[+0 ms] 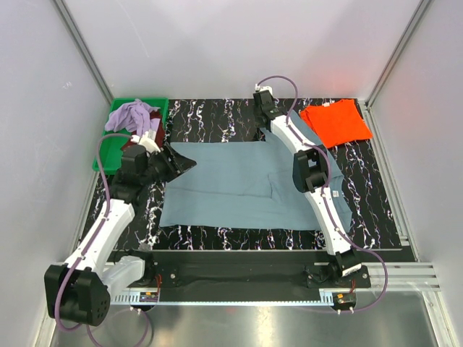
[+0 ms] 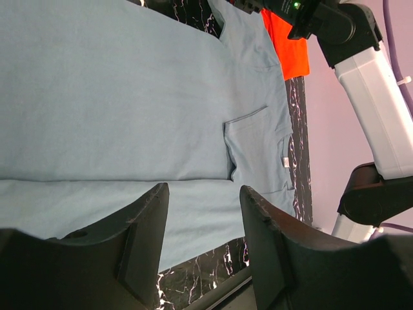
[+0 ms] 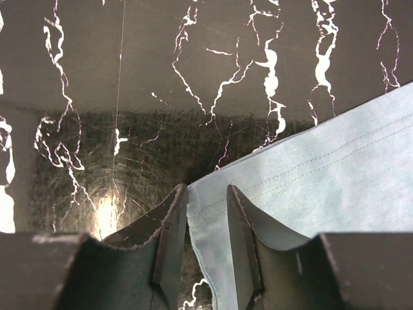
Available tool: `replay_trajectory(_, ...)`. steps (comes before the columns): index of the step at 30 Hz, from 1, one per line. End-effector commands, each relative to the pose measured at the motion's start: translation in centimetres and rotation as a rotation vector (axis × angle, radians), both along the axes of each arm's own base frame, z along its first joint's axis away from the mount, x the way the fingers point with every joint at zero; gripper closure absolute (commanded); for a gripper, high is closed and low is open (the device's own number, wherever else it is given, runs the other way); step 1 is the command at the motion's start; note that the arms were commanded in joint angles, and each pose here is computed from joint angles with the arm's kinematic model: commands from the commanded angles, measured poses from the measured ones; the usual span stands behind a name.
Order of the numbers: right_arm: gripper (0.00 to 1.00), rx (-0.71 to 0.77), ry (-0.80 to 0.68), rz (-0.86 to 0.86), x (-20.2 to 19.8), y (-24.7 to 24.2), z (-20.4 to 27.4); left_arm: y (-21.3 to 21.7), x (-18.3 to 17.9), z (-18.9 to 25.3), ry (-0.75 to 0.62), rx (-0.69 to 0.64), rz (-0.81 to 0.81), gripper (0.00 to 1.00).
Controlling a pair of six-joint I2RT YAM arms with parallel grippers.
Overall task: Fold and stack the t-shirts
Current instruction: Fold the tshirt
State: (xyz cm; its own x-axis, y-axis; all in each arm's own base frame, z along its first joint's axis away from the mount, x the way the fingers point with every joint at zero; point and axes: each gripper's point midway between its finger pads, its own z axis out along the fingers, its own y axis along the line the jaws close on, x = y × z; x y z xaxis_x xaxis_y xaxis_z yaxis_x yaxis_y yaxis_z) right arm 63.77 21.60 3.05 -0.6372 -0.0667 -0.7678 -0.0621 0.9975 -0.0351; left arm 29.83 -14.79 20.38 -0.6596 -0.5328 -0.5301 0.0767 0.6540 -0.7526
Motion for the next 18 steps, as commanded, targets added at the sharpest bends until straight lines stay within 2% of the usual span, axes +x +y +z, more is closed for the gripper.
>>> replay_trajectory(1, 0.62, -0.028, -0.032, 0.078, -0.1, 1.6, 1.6, -0.3, 0.9, 3.6, -0.108, -0.027, -0.033, 0.47)
replay_trajectory(6, 0.62, -0.064, -0.046, 0.119, -0.1, 2.4, 1.5, 0.0, 1.1, 3.4, -0.104, -0.025, -0.033, 0.47)
replay_trajectory(11, 0.68, -0.076, -0.056, 0.100, 0.1, 2.0, 1.7, -0.2, 1.4, 2.9, -0.092, -0.046, -0.042, 0.47)
replay_trajectory(18, 0.69, -0.105, -0.060, 0.071, 0.2, 1.4, 1.5, -0.4, 1.7, 2.7, -0.086, -0.062, -0.050, 0.47)
